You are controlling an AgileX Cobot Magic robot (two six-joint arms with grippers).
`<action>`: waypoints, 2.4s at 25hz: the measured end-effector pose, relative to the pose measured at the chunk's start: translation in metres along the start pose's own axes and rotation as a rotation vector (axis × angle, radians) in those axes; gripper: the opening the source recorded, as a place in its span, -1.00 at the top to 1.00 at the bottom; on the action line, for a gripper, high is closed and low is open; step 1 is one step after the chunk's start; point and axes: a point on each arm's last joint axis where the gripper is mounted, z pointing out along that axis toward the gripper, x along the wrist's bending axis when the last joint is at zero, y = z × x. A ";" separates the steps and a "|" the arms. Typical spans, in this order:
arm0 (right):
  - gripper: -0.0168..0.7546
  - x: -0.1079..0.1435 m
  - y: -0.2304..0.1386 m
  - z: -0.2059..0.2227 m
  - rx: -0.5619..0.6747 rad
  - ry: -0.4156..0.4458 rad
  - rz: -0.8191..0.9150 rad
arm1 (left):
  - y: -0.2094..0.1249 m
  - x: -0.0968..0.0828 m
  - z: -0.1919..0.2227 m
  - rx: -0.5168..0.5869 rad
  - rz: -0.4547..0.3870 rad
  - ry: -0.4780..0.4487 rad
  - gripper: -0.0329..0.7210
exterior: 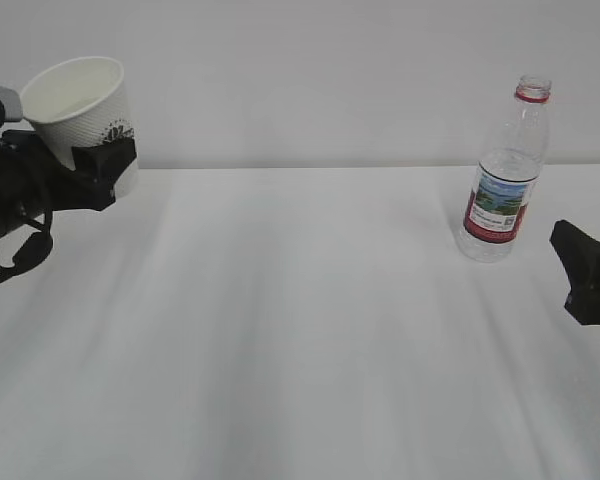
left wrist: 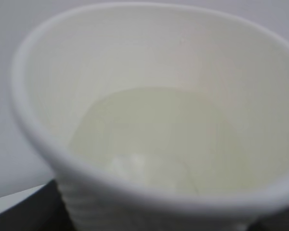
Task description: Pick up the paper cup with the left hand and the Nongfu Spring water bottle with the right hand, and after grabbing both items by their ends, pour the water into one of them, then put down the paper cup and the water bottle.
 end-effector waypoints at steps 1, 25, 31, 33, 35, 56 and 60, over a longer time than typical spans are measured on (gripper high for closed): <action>-0.48 0.000 0.000 0.000 0.000 0.000 0.000 | 0.000 0.003 -0.001 -0.001 -0.003 0.013 -0.39; -0.48 0.000 0.000 0.000 0.000 0.000 0.000 | -0.015 0.054 -0.011 0.059 -0.072 0.220 -0.38; -0.48 0.000 0.000 0.000 0.000 0.000 0.000 | -0.030 0.055 -0.007 0.070 -0.084 0.215 -0.37; -0.48 0.000 0.000 0.000 0.000 0.000 0.000 | -0.036 0.055 -0.006 0.066 -0.090 0.213 -0.37; -0.48 0.000 0.000 0.000 0.000 0.000 0.000 | -0.040 0.056 -0.005 0.063 -0.095 0.215 -0.37; -0.48 0.000 0.000 0.000 0.000 0.000 0.000 | -0.078 0.068 0.016 0.076 -0.136 0.255 -0.31; -0.48 0.000 0.000 0.000 0.000 0.000 0.000 | -0.082 0.070 0.019 0.078 -0.122 0.254 -0.30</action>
